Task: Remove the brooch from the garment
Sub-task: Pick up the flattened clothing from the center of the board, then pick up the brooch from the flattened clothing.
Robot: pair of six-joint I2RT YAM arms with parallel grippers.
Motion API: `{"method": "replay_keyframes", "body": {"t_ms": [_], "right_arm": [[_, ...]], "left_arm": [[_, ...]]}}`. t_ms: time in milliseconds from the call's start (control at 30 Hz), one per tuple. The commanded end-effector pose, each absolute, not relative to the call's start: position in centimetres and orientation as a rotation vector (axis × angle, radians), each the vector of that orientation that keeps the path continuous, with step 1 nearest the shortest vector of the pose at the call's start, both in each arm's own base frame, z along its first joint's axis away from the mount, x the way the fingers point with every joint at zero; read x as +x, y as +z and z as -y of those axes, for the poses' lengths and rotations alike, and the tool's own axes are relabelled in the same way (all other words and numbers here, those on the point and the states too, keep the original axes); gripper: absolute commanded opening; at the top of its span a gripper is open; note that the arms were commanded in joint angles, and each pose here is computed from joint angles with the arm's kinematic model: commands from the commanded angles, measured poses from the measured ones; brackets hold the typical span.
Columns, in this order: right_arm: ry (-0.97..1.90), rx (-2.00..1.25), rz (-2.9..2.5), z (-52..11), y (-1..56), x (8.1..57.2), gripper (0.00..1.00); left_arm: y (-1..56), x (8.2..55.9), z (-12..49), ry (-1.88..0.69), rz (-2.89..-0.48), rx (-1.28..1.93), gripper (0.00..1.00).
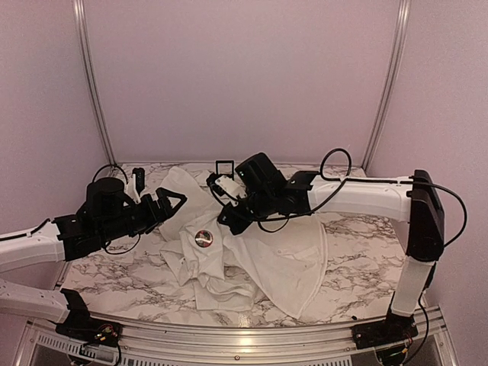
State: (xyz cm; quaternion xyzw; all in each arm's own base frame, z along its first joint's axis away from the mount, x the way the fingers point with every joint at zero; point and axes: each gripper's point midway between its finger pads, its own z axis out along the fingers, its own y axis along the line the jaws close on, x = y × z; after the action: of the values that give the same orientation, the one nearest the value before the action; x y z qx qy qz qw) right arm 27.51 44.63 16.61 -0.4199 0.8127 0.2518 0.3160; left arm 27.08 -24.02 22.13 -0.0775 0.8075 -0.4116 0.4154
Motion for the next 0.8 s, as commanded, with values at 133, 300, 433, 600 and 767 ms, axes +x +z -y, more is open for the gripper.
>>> {"method": "replay_keyframes", "body": {"t_ms": [133,300,433,600,767], "right_arm": [[0.876,-0.995,-2.162,-46.7,19.4,28.1,0.0],[1.03,-0.939,-2.187,-46.6,20.0,28.1,0.0],[1.161,-0.906,-2.159,-46.5,21.3,27.4,0.0],[1.303,-0.903,-2.121,-47.2,23.1,26.3,0.0],[1.345,-0.904,-2.081,-47.6,24.4,26.1,0.0]], "left_arm": [[22.5,26.4,26.7,-1.195,-2.056,-0.118,0.81],[21.3,25.6,26.8,-1.195,-2.124,-0.105,0.73],[20.5,25.1,26.8,-1.202,-2.162,-0.095,0.64],[19.4,24.4,27.7,-1.237,-2.227,-0.063,0.61],[18.6,24.2,27.6,-1.182,-2.281,-0.053,0.65]]}}
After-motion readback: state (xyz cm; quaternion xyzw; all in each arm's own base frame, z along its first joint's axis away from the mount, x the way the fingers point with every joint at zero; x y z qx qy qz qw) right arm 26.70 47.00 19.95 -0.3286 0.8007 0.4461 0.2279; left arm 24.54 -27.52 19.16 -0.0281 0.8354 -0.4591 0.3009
